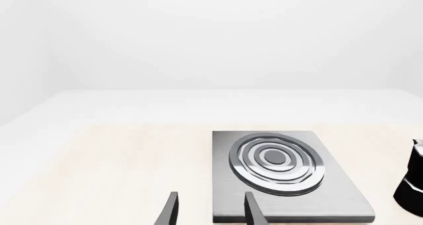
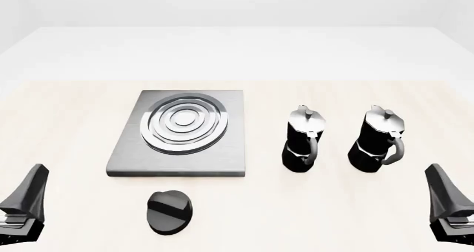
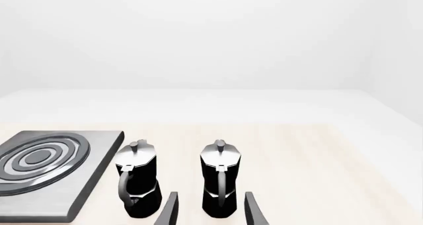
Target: Turn off the stove.
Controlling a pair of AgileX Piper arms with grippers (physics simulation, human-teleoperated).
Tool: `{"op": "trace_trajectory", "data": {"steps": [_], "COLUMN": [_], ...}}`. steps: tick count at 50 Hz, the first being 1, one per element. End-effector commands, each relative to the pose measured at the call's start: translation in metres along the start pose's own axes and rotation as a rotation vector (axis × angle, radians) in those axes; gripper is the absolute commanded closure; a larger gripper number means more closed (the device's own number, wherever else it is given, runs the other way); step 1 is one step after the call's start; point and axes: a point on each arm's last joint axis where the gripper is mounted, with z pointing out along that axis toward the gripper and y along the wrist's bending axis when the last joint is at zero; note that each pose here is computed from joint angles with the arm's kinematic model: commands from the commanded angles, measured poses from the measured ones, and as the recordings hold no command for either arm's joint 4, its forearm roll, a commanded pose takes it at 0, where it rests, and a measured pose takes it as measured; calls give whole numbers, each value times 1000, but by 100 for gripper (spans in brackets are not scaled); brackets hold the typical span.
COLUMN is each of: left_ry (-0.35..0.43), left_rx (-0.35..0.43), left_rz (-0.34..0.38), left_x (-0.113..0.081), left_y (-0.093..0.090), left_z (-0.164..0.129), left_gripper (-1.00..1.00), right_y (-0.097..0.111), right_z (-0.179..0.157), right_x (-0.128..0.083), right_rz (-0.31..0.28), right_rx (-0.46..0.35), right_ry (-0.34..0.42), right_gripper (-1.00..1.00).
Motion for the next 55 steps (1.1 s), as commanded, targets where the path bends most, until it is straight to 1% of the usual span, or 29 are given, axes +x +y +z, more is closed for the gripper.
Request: {"op": "trace_trajectory", "data": {"steps": [1, 20, 22, 23, 27, 29, 31, 33, 34, 35, 36, 37, 39, 40, 41, 42, 43, 44, 45, 46, 47, 48, 49, 50, 51, 52, 53, 55], "left_ry": [1, 12, 25, 36, 53, 84, 84, 115, 119, 141, 155, 140, 162, 180, 225, 234, 234, 241, 268, 279, 308, 344, 351, 374, 384, 409, 409, 435], "left_rx": [2, -1, -2, 11, 22, 34, 42, 65, 71, 82, 98, 106, 139, 140, 150, 144, 144, 159, 180, 159, 141, 169, 179, 199, 217, 213, 213, 238], "left_rz": [8, 11, 10, 26, 28, 32, 37, 21, -15, -18, 2, 32, 36, 31, 32, 53, 53, 43, 52, 90, 100, 91, 100, 128, 112, 122, 122, 134], "left_x": [-1, 0, 0, 1, 1, 2, 1, -1, -5, -6, -8, -14, -20, -23, -21, -23, -23, -28, -25, -26, -25, -22, -22, -24, -28, -28, -28, -32], "left_y": [0, 0, 0, -1, -1, -2, -3, -5, -5, -7, -8, -8, -11, -12, -14, -14, -14, -15, -18, -16, -14, -18, -20, -22, -25, -25, -25, -29], "left_z": [0, 1, 2, 3, 6, 12, 13, 18, 19, 23, 27, 25, 29, 33, 42, 45, 45, 46, 50, 53, 58, 63, 65, 69, 71, 76, 76, 79], "left_gripper": [-100, -100, -100, -100, -100, -100, -100, -100, -100, -100, -100, -100, -100, -100, -100, -100, -100, -100, -100, -100, -100, -100, -100, -100, -100, -100, -100, -100], "right_y": [0, 1, 1, 1, 1, 1, 1, 1, 1, 1, 1, 1, 1, 0, 1, 1, 1, 1, 1, 1, 1, 1, 1, 1, 1, 1, 1, 1], "right_z": [0, 1, 1, 1, 1, 1, 1, 1, 1, 1, 1, 1, 1, 1, 1, 1, 1, 1, 1, 1, 1, 1, 1, 2, 2, 2, 2, 2], "right_x": [-1, 0, 0, 0, 0, 0, 0, 0, 0, 0, 0, 0, 0, 0, 0, 0, 0, 0, 0, 0, 0, 0, 0, 0, 0, 0, 0, 0], "right_rz": [-4, -21, -26, -27, -27, -28, -29, -29, -30, -30, -29, -29, -29, -30, -31, -30, -30, -30, -30, -31, -31, -31, -32, -31, -32, -32, -32, -32], "right_rx": [-2, -11, -13, -12, -13, -15, -15, -16, -15, -14, -14, -13, -11, -9, -10, -11, -11, -13, -13, -14, -15, -15, -15, -17, -17, -19, -19, -21], "right_ry": [3, 8, 8, 8, 7, 7, 6, 6, 6, 6, 6, 6, 5, 3, 3, 3, 3, 4, 4, 4, 5, 5, 5, 6, 7, 7, 7, 8], "right_gripper": [-100, -100, -100, -100, -100, -100, -100, -100, -100, -100, -100, -100, -100, -100, -100, -100, -100, -100, -100, -100, -100, -100, -100, -100, -100, -100, -100, -100]}}
